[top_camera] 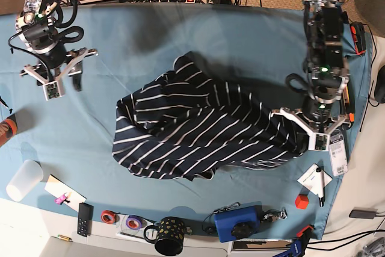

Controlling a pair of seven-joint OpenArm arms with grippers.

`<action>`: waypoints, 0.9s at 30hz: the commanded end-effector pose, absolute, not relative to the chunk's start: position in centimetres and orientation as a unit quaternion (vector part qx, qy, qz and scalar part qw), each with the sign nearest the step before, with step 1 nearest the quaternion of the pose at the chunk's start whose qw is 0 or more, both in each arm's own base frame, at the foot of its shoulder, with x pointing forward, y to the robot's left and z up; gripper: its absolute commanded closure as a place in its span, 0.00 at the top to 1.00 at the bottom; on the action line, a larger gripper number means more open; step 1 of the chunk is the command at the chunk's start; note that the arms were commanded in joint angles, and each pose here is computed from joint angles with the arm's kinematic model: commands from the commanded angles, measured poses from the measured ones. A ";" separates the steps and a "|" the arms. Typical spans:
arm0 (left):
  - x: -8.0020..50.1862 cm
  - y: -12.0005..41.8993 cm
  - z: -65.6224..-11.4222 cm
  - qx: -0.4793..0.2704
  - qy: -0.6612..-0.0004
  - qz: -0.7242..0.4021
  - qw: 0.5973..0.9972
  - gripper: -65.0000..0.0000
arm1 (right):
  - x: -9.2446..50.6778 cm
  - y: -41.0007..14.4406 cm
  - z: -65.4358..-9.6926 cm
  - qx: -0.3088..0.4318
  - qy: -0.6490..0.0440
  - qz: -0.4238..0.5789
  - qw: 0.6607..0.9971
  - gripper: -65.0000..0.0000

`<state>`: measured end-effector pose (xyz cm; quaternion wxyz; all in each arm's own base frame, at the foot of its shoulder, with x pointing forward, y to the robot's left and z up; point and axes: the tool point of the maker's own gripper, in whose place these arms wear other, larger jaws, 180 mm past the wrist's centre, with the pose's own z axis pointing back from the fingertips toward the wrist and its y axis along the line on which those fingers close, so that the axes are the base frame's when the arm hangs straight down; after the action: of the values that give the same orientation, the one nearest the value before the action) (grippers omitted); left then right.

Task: Layout the t-shirt on the table in an organized manner, then fold the t-shirt properly
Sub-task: 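Drag the grasped shirt edge with the left gripper away from the pile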

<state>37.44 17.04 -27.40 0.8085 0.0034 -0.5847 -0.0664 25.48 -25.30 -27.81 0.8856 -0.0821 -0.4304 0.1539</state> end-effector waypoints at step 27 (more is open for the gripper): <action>34.3 15.9 -24.4 0.008 -0.575 -0.111 0.810 0.73 | 28.9 -9.8 -34.0 0.152 -0.429 0.227 0.861 0.38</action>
<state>33.84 15.86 -25.96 0.8264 0.0059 -0.5522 -0.1099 28.07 -9.99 -35.59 0.8757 0.1482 -0.4012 0.2239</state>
